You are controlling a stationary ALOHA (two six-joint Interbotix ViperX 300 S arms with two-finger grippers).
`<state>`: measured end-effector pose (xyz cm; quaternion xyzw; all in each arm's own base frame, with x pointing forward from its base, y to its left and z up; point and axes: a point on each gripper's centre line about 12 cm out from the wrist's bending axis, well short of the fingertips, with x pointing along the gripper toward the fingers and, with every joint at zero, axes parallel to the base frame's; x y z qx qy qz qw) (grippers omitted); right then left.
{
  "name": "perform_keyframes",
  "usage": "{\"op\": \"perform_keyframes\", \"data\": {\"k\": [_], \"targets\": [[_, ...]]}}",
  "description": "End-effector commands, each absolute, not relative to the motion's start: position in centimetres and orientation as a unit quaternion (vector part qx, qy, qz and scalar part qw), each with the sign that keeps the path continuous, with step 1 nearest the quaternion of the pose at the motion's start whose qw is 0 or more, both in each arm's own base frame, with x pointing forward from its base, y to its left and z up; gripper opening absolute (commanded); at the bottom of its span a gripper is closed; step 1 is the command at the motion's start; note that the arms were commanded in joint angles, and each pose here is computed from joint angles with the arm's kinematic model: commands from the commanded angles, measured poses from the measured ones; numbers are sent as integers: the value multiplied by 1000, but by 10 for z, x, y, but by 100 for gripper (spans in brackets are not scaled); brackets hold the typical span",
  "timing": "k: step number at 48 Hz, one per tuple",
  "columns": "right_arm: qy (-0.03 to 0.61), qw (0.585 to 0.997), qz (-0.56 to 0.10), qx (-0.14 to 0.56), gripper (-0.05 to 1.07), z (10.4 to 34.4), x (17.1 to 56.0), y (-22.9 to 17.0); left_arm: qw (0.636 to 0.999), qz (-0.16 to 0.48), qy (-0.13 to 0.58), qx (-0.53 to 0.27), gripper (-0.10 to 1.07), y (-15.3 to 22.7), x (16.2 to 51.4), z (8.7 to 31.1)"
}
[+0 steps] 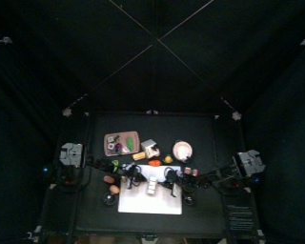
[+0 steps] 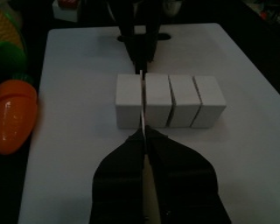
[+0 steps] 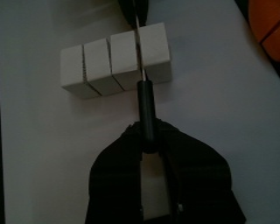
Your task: Cut first piece of sushi
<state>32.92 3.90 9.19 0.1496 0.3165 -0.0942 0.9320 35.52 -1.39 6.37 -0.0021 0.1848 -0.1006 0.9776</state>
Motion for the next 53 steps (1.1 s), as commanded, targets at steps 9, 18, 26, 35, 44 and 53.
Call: {"op": "perform_keyframes", "data": {"k": [9,18,26,35,44,53], "targets": [[314,931,-99,157,31,95,336,35,979,-87,184,-8,40,-11,365,61],[319,927,-111,162,31,93,335,26,977,-67,204,-11,40,-6,371,58],[318,925,-123,166,31,93,337,16,976,-65,208,-7,40,-5,375,60],[312,926,-133,169,31,96,338,8,977,-58,205,-4,40,5,375,63],[306,929,-132,164,31,100,340,4,978,-49,201,-2,40,15,374,66],[301,930,-132,164,31,102,342,2,980,-49,194,2,40,19,374,72]]}}
